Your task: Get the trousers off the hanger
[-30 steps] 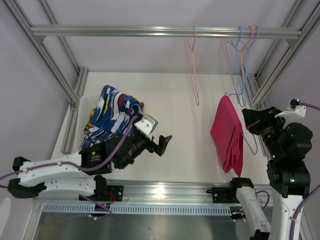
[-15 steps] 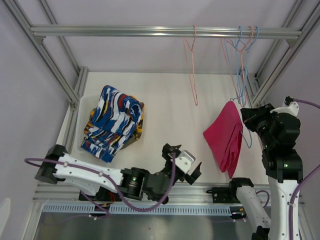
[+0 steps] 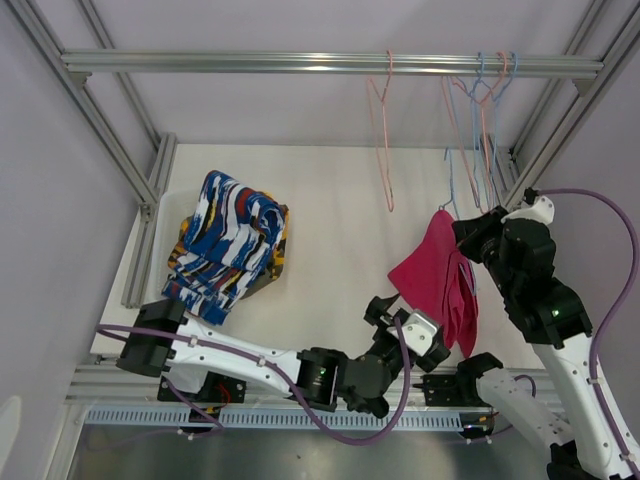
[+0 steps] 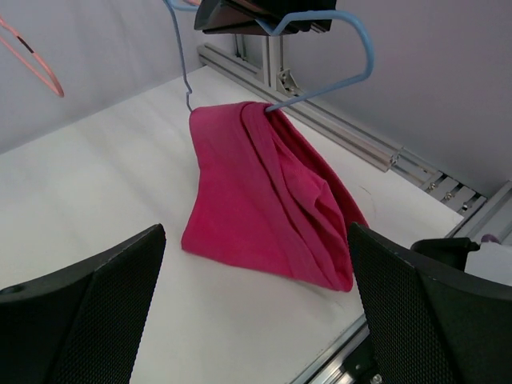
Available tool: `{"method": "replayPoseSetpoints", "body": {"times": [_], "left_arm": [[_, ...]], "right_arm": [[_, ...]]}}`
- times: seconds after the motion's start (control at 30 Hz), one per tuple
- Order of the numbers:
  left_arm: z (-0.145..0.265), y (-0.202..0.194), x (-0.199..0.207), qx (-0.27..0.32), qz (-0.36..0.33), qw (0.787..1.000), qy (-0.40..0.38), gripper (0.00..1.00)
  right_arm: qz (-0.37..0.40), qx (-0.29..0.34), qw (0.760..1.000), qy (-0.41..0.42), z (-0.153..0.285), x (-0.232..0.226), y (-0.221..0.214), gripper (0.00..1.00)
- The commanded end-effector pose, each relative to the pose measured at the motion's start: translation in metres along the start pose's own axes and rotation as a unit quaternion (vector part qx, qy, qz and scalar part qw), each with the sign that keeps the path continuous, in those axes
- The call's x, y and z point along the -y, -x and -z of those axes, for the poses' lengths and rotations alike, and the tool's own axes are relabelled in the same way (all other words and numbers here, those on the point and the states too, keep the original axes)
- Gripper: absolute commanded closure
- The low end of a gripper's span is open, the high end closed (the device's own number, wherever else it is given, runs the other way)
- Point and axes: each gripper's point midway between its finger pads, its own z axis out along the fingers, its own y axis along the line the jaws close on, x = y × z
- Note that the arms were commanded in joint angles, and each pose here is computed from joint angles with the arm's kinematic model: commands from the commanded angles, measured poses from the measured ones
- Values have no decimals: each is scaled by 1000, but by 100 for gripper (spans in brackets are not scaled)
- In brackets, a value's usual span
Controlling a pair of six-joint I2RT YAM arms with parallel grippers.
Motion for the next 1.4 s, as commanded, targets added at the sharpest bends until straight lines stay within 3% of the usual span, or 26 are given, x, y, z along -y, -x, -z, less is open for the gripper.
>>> {"method": "replayPoseSetpoints", "body": {"times": [0.0,0.43,1.07,1.37], "left_arm": [[-15,25,0,26,65,997,15,1],[-49,-21,13,-11,101,995,20,1],[-104,-42,30,-12,130,991,9,1],[-126,-75,23,-36,140,989,30,1]], "right_arm": [[-34,66,997,28,9,-16,31,100],[-31,59,997,30,13,-6,16,100],[-22,46,996,68,25,-11,7,100],[-17,34,995,88,32,-15,2,100]]}}
